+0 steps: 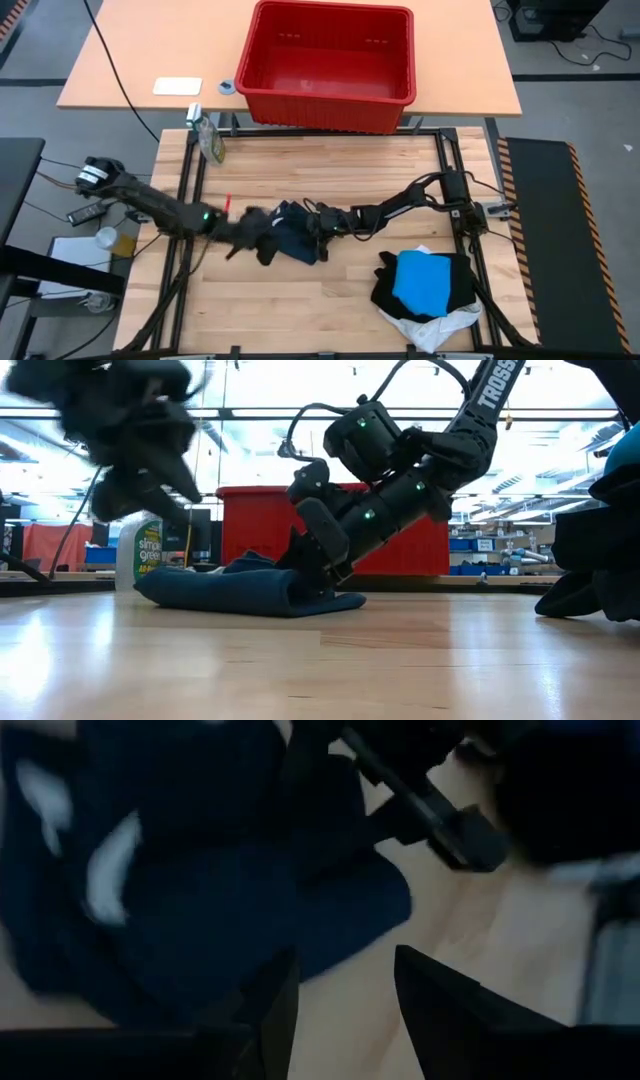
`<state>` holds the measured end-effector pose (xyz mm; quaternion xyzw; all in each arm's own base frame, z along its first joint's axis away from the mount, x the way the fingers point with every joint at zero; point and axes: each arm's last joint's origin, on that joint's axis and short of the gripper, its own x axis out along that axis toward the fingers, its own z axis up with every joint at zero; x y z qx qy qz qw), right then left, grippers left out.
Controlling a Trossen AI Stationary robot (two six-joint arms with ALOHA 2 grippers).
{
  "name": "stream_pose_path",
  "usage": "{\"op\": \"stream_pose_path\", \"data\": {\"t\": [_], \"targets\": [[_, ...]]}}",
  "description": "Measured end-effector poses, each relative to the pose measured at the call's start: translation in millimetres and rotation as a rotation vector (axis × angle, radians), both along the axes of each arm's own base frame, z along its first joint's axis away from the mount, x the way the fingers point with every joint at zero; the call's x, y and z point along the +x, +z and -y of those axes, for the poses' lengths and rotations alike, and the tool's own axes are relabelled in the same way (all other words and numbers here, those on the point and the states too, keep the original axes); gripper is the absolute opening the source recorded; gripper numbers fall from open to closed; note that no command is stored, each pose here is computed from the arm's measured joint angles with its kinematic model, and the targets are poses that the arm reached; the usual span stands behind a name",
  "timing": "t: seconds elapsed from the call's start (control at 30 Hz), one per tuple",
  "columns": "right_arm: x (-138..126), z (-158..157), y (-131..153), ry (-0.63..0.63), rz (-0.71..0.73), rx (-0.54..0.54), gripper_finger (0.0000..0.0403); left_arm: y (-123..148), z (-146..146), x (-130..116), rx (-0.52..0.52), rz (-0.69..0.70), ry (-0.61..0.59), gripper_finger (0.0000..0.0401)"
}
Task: Fold laundry
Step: Stack the folded dark blue shorts on top of the folded blue shorts
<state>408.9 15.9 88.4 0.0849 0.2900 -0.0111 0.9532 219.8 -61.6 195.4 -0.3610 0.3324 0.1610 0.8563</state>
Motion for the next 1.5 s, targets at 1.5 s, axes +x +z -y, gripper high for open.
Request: {"op": "stream_pose_path", "data": {"t": [1.5], "targets": [[0,1,4,0.129,0.009,0.093,0.0187,-46,-77,-24,-0.18,-0.245,0.323,0.0292]]}}
